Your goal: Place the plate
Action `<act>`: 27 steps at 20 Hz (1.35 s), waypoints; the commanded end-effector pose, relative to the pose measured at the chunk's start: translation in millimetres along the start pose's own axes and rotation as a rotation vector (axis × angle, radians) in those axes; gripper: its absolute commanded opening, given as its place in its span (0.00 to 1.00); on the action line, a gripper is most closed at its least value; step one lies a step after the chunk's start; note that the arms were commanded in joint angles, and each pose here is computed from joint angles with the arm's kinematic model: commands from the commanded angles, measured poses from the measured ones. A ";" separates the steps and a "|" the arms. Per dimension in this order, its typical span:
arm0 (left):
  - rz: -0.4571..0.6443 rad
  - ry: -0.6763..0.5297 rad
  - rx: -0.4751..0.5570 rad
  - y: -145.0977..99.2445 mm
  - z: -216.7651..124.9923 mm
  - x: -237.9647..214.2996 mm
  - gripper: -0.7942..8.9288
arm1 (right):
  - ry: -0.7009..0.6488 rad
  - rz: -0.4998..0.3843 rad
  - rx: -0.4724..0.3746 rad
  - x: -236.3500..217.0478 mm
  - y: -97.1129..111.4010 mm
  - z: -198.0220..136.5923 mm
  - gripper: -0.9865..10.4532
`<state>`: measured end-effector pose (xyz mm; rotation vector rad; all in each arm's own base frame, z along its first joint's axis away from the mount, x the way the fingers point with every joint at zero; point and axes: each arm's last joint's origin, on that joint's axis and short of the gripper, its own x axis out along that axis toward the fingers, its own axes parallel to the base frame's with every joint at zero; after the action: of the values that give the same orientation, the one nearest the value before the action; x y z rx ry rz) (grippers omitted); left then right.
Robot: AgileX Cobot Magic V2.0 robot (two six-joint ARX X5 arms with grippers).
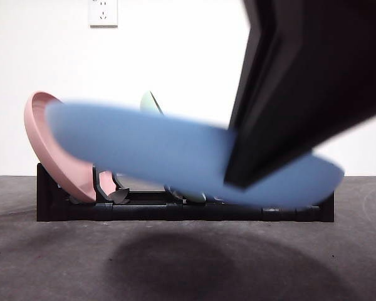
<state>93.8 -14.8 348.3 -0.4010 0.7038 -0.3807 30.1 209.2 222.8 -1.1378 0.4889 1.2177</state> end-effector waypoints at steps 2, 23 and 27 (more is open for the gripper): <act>-0.006 -0.022 0.031 -3.1 4.2 -3.4 0.52 | 0.020 0.008 -0.017 16.1 1.8 7.6 0.10; -0.006 -0.022 0.035 -3.1 4.1 -3.5 0.52 | 0.108 0.018 0.160 82.4 -23.8 2.1 0.31; -0.007 -0.026 0.036 -3.2 4.6 -3.4 0.52 | 0.089 -0.049 0.317 44.3 -48.0 19.9 0.31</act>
<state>93.9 -14.8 348.5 -0.3894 0.6994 -0.3850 85.3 246.3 205.2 -1.0066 0.7052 1.0235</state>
